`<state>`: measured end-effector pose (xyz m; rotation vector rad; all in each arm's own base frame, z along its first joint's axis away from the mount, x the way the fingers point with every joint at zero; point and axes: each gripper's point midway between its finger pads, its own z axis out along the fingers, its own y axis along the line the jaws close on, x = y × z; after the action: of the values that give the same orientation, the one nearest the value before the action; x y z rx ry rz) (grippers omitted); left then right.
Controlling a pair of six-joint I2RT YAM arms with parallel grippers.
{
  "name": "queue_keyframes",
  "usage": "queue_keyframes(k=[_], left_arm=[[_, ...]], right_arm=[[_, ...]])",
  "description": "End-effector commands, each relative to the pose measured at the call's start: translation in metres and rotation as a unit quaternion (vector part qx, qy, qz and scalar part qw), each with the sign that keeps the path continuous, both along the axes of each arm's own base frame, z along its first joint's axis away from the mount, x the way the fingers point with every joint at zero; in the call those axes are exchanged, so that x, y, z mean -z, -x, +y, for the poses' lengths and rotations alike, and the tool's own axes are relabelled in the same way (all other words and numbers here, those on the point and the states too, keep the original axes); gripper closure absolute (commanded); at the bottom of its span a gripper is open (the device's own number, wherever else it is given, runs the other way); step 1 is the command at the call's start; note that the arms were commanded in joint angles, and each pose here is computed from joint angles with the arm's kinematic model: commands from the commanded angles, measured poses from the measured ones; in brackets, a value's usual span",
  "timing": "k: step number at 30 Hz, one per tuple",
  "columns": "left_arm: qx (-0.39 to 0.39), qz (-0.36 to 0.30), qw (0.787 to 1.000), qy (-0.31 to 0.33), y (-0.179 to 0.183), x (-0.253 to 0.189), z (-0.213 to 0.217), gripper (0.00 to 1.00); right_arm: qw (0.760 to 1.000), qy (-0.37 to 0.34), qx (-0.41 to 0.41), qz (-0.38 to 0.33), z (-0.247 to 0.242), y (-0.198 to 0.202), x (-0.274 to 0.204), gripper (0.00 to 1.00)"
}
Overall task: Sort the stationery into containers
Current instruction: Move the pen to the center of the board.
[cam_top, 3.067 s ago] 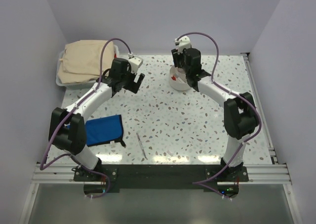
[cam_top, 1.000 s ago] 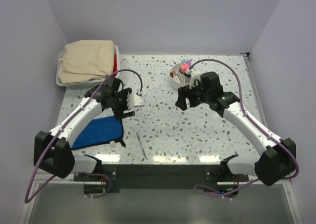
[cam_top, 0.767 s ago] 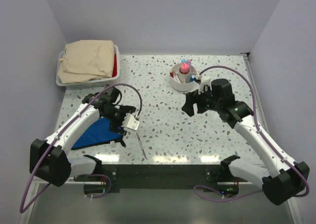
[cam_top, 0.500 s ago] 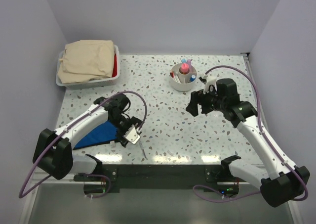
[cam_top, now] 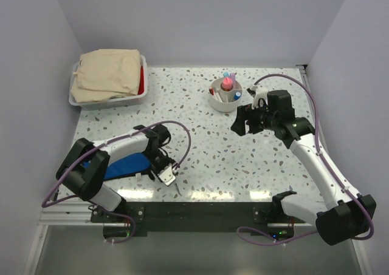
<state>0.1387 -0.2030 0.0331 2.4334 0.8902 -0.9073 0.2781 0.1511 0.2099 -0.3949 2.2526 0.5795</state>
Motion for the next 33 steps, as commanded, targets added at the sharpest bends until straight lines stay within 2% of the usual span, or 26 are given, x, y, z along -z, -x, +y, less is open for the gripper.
queue_keyframes(k=[1, 6, 10, 14, 16, 18, 19, 21, 22, 24, 25, 26, 29, 32, 33], left_arm=[[0.008, -0.033, 0.999, 0.041, -0.005, 0.0, -0.019, 0.56], [-0.004, -0.023, 1.0, -0.002, -0.006, 0.009, -0.025, 0.59], [-0.001, -0.005, 0.996, -0.091, -0.001, 0.029, -0.002, 0.66], [-0.012, -0.023, 0.993, -0.118, -0.008, 0.037, 0.006, 0.7], [-0.036, -0.019, 0.991, -0.126, -0.014, 0.043, 0.003, 0.76], [-0.062, -0.015, 0.991, -0.116, -0.027, 0.039, -0.013, 0.82], [-0.094, 0.021, 0.988, -0.123, -0.027, 0.042, -0.021, 0.83], [-0.132, 0.025, 0.987, -0.093, -0.052, 0.031, -0.05, 0.87], [-0.171, 0.057, 0.978, -0.108, -0.055, 0.037, -0.056, 0.87], [-0.197, 0.051, 0.976, -0.073, -0.083, 0.025, -0.085, 0.89], [-0.217, 0.07, 0.97, -0.085, -0.085, 0.029, -0.089, 0.9], [-0.224, 0.064, 0.97, -0.069, -0.099, 0.02, -0.101, 0.91], [-0.255, 0.063, 0.964, -0.043, -0.122, 0.015, -0.122, 0.92], [-0.278, 0.096, 0.955, -0.048, -0.129, 0.019, -0.134, 0.87], [-0.28, 0.106, 0.953, -0.054, -0.128, 0.021, -0.134, 0.83]], right_arm=[[0.999, -0.019, -0.009, -0.031, 0.006, -0.01, -0.02, 0.25], [0.999, -0.027, -0.012, -0.034, 0.009, -0.012, -0.023, 0.25], [0.999, -0.037, -0.014, -0.032, 0.012, -0.011, -0.026, 0.26], [0.999, -0.033, -0.01, -0.037, 0.009, -0.011, -0.026, 0.26], [0.999, -0.029, -0.007, -0.039, 0.008, -0.011, -0.025, 0.27], [0.999, -0.023, -0.009, -0.041, 0.006, -0.011, -0.023, 0.28], [0.999, -0.017, -0.007, -0.043, 0.004, -0.011, -0.022, 0.28], [0.999, -0.004, -0.002, -0.044, 0.0, -0.012, -0.019, 0.27], [0.999, 0.002, -0.001, -0.046, -0.002, -0.013, -0.019, 0.27], [0.998, 0.016, -0.011, -0.053, -0.004, -0.013, -0.017, 0.27], [0.998, 0.024, -0.016, -0.055, -0.005, -0.014, -0.014, 0.27], [0.998, 0.028, -0.024, -0.051, -0.005, -0.011, -0.011, 0.28], [0.991, 0.061, -0.1, -0.065, -0.003, -0.001, -0.001, 0.28], [0.979, 0.087, -0.169, -0.076, -0.003, 0.015, 0.011, 0.27], [0.971, 0.101, -0.2, -0.082, -0.004, 0.021, 0.021, 0.27]])
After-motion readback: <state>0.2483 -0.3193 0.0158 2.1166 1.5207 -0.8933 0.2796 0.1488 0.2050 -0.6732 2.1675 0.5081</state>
